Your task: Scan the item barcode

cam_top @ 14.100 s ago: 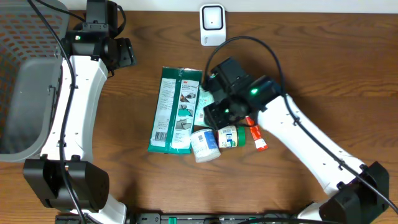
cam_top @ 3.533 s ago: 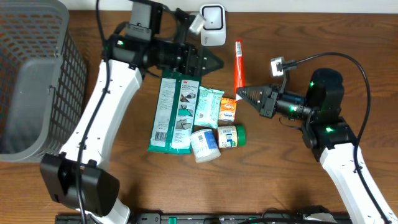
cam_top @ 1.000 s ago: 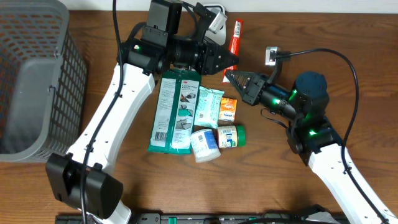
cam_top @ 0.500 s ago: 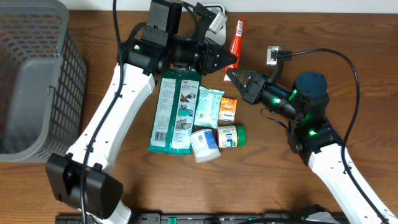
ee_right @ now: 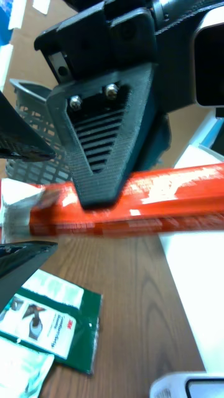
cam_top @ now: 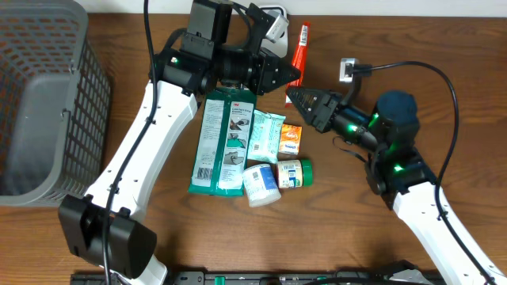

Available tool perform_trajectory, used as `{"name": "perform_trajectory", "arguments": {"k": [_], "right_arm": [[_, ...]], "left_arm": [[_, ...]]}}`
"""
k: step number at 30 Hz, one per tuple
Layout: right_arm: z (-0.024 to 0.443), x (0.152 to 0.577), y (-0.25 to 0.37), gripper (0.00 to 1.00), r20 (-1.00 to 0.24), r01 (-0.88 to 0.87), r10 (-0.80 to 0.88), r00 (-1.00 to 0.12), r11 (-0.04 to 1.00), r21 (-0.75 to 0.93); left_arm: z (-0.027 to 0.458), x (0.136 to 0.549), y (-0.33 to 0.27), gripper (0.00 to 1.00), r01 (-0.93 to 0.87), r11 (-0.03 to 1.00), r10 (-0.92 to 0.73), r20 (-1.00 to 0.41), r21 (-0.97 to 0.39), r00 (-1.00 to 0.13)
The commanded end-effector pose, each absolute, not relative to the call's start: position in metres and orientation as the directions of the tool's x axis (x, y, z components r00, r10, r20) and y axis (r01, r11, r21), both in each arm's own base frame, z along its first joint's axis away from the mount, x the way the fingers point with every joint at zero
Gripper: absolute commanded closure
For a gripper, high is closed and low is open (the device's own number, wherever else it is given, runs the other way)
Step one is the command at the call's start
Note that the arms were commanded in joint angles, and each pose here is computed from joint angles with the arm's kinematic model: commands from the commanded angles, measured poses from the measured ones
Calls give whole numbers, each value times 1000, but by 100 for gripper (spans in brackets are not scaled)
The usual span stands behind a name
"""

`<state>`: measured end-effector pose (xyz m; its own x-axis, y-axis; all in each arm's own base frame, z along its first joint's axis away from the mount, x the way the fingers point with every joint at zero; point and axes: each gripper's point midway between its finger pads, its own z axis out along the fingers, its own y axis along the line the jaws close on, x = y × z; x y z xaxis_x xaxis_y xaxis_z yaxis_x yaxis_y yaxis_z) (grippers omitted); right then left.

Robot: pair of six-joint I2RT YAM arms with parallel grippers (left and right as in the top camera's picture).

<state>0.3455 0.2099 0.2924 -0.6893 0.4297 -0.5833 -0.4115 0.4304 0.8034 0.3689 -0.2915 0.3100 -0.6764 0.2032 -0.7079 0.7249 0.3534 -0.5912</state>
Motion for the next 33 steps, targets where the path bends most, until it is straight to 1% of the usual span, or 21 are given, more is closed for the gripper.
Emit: {"name": "perform_trajectory", "arguments": {"k": [1, 4, 6, 7, 10, 13, 16, 18, 19, 21, 22, 23, 24, 26, 28, 29, 31, 33], "right_arm": [[298, 348, 195, 62, -609, -448, 409, -680, 425, 786], [291, 348, 177, 62, -586, -431, 394, -708, 417, 800], [281, 348, 164, 62, -573, -407, 382, -725, 433, 804], [274, 347, 158, 62, -573, -399, 370, -732, 449, 799], [247, 344, 138, 62, -535, -323, 356, -766, 507, 799], [226, 339, 118, 61, -525, -277, 338, -781, 565, 777], [210, 336, 96, 59, -517, -229, 341, -785, 615, 754], [197, 336, 77, 58, -514, -177, 354, -781, 665, 726], [191, 336, 68, 56, -511, -144, 362, -780, 690, 710], [177, 334, 47, 47, -500, -62, 385, -776, 742, 668], [170, 334, 38, 40, -493, -18, 398, -774, 764, 645], [164, 333, 28, 37, -485, 29, 413, -771, 783, 621], [156, 331, 18, 31, -476, 85, 428, -768, 805, 588], [145, 327, 3, 27, -466, 164, 445, -765, 834, 527], [136, 321, -8, 18, -453, 226, 455, -766, 852, 473], [132, 318, -13, 15, -448, 253, 459, -767, 858, 447], [125, 311, -22, 5, -435, 301, 466, -770, 867, 396], [121, 307, -27, 2, -430, 327, 470, -771, 871, 365]], "left_arm": [[295, 375, -286, 92, 698, 395, 207, -682, -597, -701], [280, 382, -277, 93, 657, 495, 211, -654, -569, -726], [267, 388, -267, 93, 619, 573, 214, -631, -537, -746], [263, 389, -264, 93, 611, 597, 221, -626, -520, -748], [252, 393, -254, 93, 598, 653, 243, -619, -465, -747], [241, 399, -240, 93, 563, 724, 257, -602, -398, -756], [234, 392, -235, 93, 563, 732, 286, -577, -384, -765], [230, 379, -237, 93, 583, 702, 323, -548, -408, -772], [231, 368, -241, 93, 607, 661, 348, -537, -441, -769], [238, 345, -251, 93, 654, 547, 392, -530, -523, -752], [243, 334, -254, 93, 667, 483, 404, -530, -567, -745], [246, 327, -254, 93, 665, 447, 407, -525, -599, -747], [249, 322, -253, 93, 653, 426, 404, -514, -627, -757], [251, 317, -245, 93, 610, 418, 384, -477, -674, -791], [257, 314, -238, 93, 578, 391, 361, -458, -716, -812], [262, 312, -235, 93, 562, 364, 345, -453, -743, -822], [274, 308, -227, 93, 522, 306, 307, -436, -796, -846], [280, 303, -222, 93, 503, 269, 292, -429, -821, -855]]}}
